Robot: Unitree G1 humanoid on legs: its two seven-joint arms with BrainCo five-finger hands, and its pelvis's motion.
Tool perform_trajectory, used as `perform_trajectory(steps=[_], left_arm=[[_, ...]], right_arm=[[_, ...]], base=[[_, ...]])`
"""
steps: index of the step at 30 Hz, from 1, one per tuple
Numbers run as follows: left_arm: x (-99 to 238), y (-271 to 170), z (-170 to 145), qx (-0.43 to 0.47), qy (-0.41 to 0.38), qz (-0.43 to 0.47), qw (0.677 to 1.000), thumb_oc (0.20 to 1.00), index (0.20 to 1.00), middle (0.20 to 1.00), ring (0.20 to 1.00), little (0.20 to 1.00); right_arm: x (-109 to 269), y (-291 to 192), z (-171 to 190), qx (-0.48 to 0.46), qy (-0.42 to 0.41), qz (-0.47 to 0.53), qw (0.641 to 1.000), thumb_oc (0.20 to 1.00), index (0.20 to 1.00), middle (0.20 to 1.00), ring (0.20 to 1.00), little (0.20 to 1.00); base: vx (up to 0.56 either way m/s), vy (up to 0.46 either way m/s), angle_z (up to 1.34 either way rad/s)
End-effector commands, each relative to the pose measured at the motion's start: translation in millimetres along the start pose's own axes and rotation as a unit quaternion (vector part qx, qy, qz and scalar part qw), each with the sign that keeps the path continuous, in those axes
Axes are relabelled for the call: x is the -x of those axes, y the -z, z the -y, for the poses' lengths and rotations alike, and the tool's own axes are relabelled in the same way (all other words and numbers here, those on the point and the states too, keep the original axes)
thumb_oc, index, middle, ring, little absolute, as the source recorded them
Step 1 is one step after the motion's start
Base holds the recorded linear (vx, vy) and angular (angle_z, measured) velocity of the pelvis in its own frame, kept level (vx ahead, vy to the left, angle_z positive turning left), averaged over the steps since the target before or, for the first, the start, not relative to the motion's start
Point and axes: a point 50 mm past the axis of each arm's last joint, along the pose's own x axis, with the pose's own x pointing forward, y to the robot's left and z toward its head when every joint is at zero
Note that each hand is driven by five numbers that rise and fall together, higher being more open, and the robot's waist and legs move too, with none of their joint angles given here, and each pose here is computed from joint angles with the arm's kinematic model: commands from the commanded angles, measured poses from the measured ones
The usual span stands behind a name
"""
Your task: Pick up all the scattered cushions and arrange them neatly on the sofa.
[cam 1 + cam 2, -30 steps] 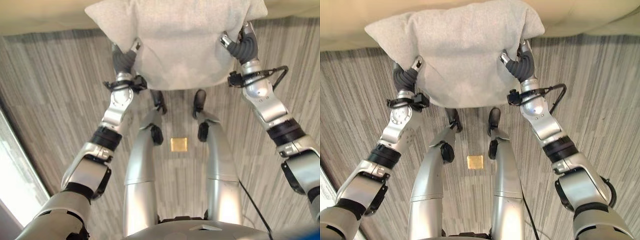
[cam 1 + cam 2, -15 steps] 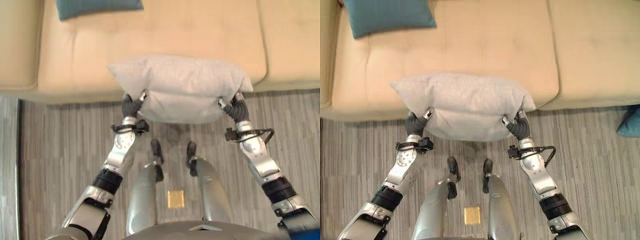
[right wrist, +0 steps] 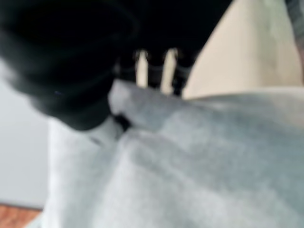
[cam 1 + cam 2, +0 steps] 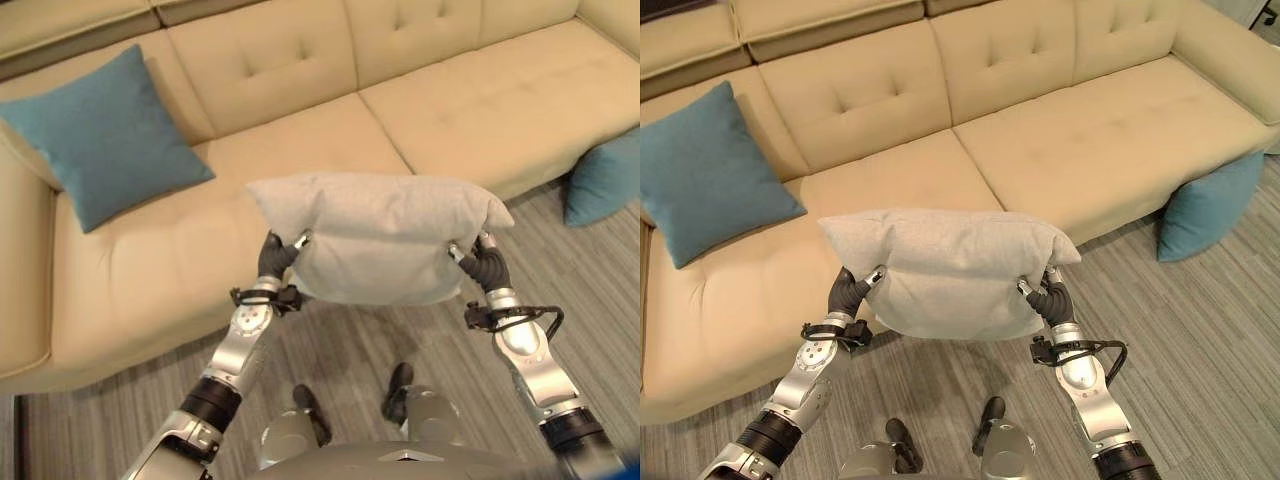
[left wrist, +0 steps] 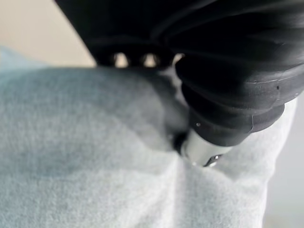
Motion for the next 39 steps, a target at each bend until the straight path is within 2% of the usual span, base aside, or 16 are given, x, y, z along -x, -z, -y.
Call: perform_trajectory(steps=[1,10,19,30,39], left_arm=[[-8,-42,43,0.014,0.107,0.114,0.988,0.200,0.200,0.200,0.200,0.200],[-2,-39,40,0.027,0.110,0.105,0.988,0.200,0.200,0.200,0.200,0.200],[-6,-43,42,0.026,0.107,0.117,0.987,0.200,0.200,0.200,0.200,0.200],[0,-27,50,0.043,0.129,0.080,0.987,0.200,0.200,0.200,0.200,0.200],[3,-32,42,0.023,0.120,0.090,0.988,0.200,0.200,0.200,0.200,0.200]], right_arm=[[-21,-56,-12,-0.032,-0.027,0.149,0.988,0.200,0.200,0.200,0.200,0.200],[-25,-53,-18,-0.026,-0.043,0.142,0.989,0.200,0.200,0.200,0.200,0.200],[-32,-66,-21,-0.012,-0.053,0.167,0.984,0.200,0.200,0.200,0.200,0.200],[-16,-55,-6,-0.036,-0.026,0.146,0.988,0.200,0.200,0.200,0.200,0.200],[-23,-57,-22,-0.046,-0.035,0.146,0.988,0.200,0.200,0.200,0.200,0.200]], base=[[0.11,0.012,-1.18],[0.22,0.166,-0.92],[0.16,-0.082,0.36],[0.14,-0.223,0.68],[0.22,0.155,-0.09]])
